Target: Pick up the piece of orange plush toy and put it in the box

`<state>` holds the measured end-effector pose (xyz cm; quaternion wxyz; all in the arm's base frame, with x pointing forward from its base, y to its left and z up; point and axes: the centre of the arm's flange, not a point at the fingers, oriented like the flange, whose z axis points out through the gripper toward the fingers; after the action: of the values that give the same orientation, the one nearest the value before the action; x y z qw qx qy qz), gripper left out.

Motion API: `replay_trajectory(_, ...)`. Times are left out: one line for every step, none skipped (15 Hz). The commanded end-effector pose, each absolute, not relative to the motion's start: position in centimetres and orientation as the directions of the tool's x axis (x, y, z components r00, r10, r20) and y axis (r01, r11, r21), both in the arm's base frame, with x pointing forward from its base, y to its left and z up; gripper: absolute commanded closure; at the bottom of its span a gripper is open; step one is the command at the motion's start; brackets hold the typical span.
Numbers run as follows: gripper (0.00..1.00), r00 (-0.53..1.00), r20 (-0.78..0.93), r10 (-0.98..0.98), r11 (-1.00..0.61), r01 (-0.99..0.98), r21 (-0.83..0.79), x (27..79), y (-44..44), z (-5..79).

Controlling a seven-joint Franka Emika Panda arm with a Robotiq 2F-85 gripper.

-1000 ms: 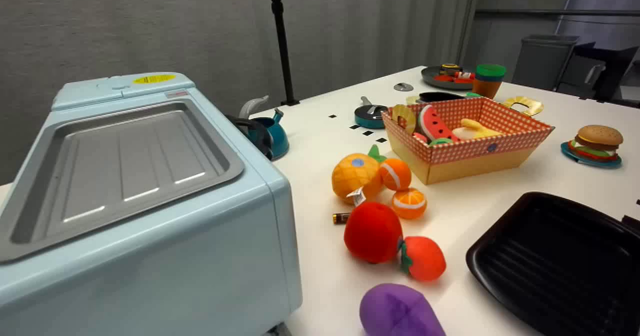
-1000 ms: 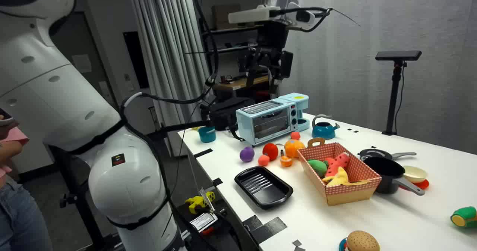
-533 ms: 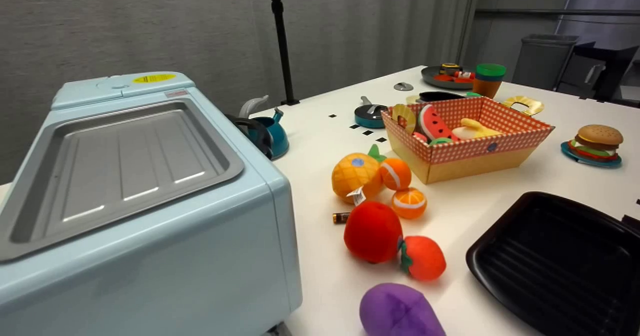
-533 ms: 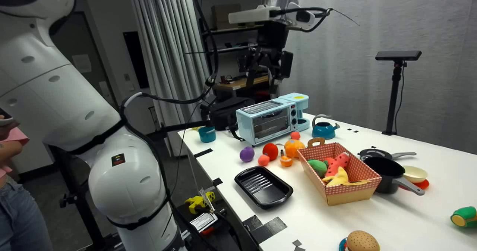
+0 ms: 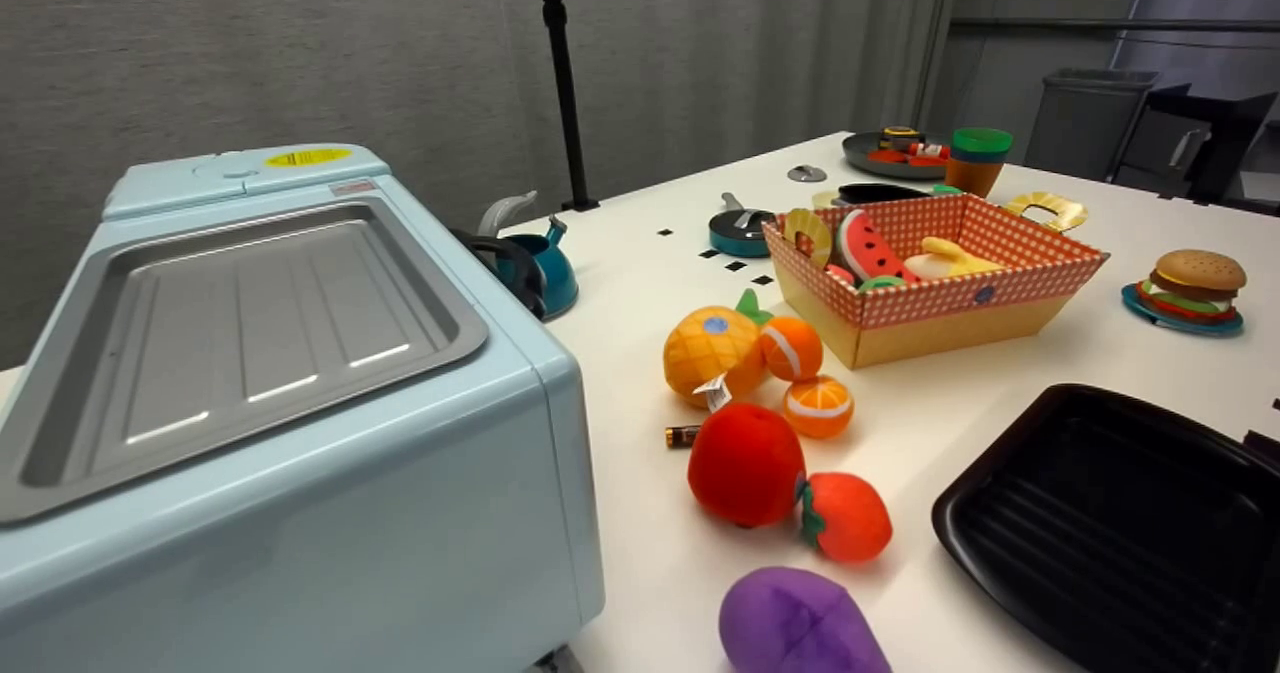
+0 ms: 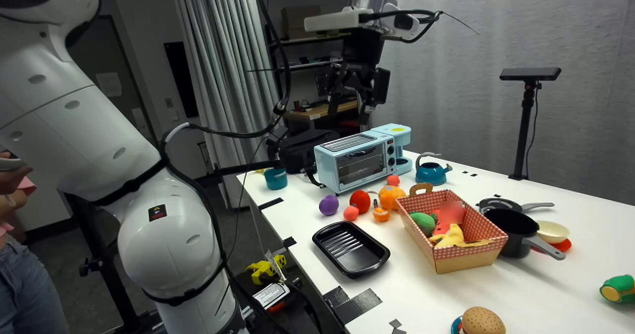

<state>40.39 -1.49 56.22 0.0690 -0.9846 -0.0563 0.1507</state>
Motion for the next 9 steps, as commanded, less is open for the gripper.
replay_trajectory(0.0, 0.947, -0.295, 0.13, -0.986, 0.092, -0.137, 40.7, -1.5, 56.0)
replay_trajectory(0.0, 0.944, -0.3, 0.137, -0.986, 0.101, -0.131, 40.8, -1.1, 55.9)
replay_trajectory(0.0, 0.942, -0.304, 0.14, -0.987, 0.106, -0.123, 41.0, -1.0, 55.7)
replay_trajectory(0.0, 0.94, -0.309, 0.145, -0.986, 0.113, -0.118, 41.3, -0.8, 55.5)
replay_trajectory(0.0, 0.938, -0.313, 0.149, -0.986, 0.118, -0.114, 41.6, -0.6, 55.2)
replay_trajectory(0.0, 0.935, -0.319, 0.158, -0.985, 0.128, -0.112, 42.0, -0.4, 54.9)
replay_trajectory(0.0, 0.931, -0.325, 0.165, -0.985, 0.139, -0.1, 42.5, -0.2, 54.3)
replay_trajectory(0.0, 0.928, -0.331, 0.172, -0.984, 0.151, -0.09, 42.9, 0.0, 53.9)
replay_trajectory(0.0, 0.926, -0.336, 0.173, -0.985, 0.159, -0.068, 43.6, 0.2, 53.3)
